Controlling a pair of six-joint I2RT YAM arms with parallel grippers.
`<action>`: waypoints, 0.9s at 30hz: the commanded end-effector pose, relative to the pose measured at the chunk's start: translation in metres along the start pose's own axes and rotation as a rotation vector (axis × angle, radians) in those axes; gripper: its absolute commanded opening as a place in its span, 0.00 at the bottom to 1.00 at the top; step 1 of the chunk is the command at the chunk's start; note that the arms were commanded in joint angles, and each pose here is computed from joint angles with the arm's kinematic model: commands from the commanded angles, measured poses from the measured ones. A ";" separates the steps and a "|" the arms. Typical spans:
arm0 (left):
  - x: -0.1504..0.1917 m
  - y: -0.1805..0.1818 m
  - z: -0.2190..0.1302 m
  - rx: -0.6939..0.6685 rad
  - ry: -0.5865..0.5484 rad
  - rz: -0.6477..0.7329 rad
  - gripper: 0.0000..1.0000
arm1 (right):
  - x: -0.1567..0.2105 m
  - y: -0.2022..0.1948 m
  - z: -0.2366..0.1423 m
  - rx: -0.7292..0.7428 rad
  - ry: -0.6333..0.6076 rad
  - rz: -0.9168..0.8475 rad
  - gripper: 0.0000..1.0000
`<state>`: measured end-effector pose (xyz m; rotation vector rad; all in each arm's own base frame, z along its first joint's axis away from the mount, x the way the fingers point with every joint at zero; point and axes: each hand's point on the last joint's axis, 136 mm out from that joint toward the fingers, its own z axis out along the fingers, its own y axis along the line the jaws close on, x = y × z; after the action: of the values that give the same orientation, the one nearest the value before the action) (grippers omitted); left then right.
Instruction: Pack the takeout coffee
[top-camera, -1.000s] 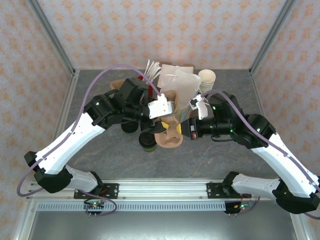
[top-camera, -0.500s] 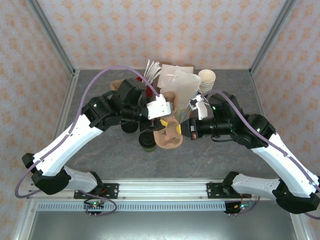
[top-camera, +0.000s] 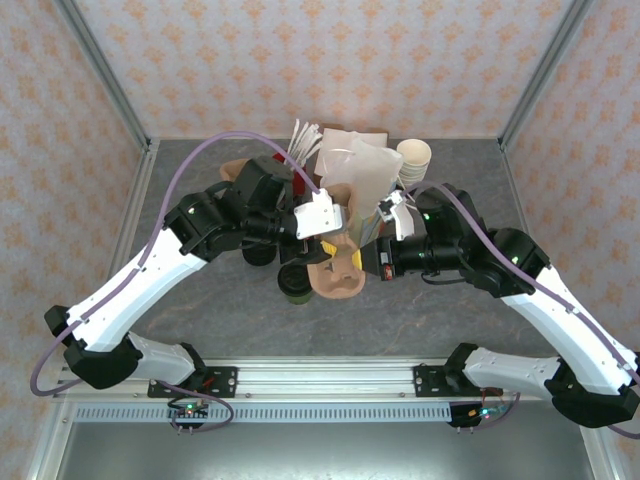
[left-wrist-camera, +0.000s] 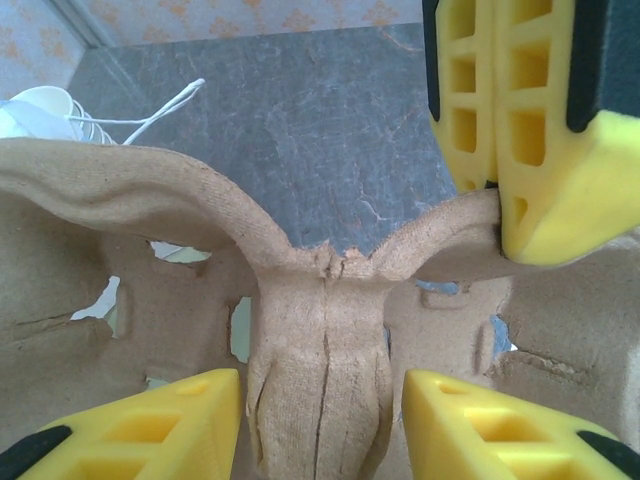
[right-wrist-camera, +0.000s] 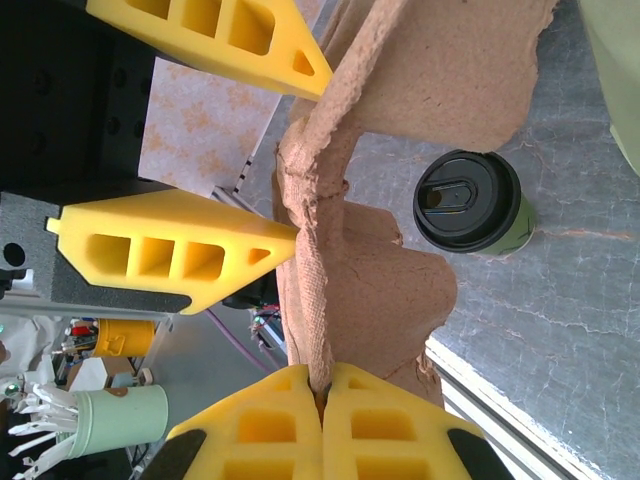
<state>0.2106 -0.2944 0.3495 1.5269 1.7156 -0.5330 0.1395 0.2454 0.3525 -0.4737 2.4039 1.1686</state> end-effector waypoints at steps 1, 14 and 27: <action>-0.006 0.002 0.002 -0.002 -0.021 0.022 0.46 | -0.002 0.006 -0.002 -0.028 -0.015 -0.004 0.00; -0.003 0.005 0.009 -0.009 -0.006 0.013 0.36 | -0.003 0.005 -0.001 -0.027 -0.017 -0.002 0.00; -0.019 0.017 -0.015 -0.118 -0.081 -0.013 0.31 | -0.016 -0.040 -0.034 0.237 -0.192 -0.031 0.33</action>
<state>0.2206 -0.2968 0.3492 1.4924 1.7275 -0.5031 0.1547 0.2259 0.3518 -0.3852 2.3668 1.0210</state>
